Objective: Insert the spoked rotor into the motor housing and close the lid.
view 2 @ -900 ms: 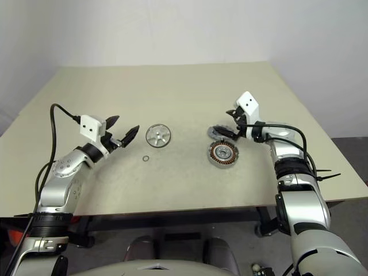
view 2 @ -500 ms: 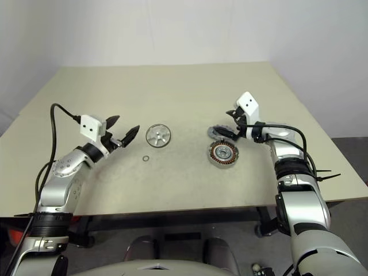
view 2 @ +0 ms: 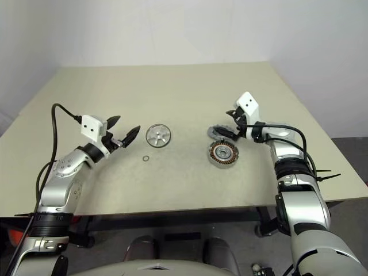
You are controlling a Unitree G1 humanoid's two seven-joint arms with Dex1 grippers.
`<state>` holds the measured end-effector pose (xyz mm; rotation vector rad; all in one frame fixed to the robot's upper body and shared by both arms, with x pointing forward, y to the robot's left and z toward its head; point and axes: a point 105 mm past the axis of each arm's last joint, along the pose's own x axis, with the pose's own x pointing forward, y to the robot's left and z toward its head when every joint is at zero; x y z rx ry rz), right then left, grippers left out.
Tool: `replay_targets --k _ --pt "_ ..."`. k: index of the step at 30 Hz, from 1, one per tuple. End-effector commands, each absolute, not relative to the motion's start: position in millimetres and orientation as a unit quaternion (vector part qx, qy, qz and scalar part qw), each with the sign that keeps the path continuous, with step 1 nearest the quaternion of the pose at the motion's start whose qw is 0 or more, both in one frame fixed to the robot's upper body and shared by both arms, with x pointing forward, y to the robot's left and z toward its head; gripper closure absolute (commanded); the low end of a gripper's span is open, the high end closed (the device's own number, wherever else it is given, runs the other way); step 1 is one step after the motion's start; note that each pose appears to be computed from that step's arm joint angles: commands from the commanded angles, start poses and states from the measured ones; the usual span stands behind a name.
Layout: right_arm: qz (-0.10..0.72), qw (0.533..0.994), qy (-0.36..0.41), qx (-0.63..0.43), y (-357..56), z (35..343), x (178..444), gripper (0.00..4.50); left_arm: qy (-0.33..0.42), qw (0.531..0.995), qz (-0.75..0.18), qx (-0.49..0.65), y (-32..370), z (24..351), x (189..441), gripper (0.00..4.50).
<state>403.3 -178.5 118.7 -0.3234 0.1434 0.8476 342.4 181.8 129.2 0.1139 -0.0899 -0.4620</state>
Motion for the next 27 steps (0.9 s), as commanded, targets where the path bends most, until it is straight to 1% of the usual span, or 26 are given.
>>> replay_targets --k 1,5,9,13,16,18,20,27 --pt "0.408 0.895 0.047 -0.173 -177.6 131.4 404.7 0.00 -0.071 0.966 -0.238 0.066 176.4 145.7 343.0 0.13" --pt "0.414 0.889 0.050 -0.191 -178.8 132.5 403.1 0.00 -0.070 0.966 -0.239 0.066 175.2 144.9 343.1 0.13" --pt "0.441 0.856 0.063 -0.261 -181.8 138.3 394.9 0.00 -0.070 0.966 -0.240 0.064 172.7 143.5 344.0 0.13" --pt "0.482 0.791 0.097 -0.365 -190.5 146.0 380.3 0.00 -0.069 0.966 -0.243 0.061 168.5 141.1 345.1 0.13" --pt "0.498 0.750 0.101 -0.425 -193.8 159.0 374.7 0.00 -0.068 0.966 -0.242 0.061 168.3 140.0 346.1 0.13" --pt "0.519 0.711 0.099 -0.464 -191.5 164.7 368.5 0.00 -0.068 0.966 -0.240 0.062 169.1 139.5 346.7 0.13" --pt "0.549 0.675 0.094 -0.484 -184.4 166.2 359.2 0.00 -0.067 0.967 -0.239 0.063 169.5 139.2 347.2 0.13" --pt "0.605 0.596 0.093 -0.520 -172.9 162.2 341.2 0.00 -0.067 0.967 -0.235 0.066 171.6 138.3 345.0 0.13"
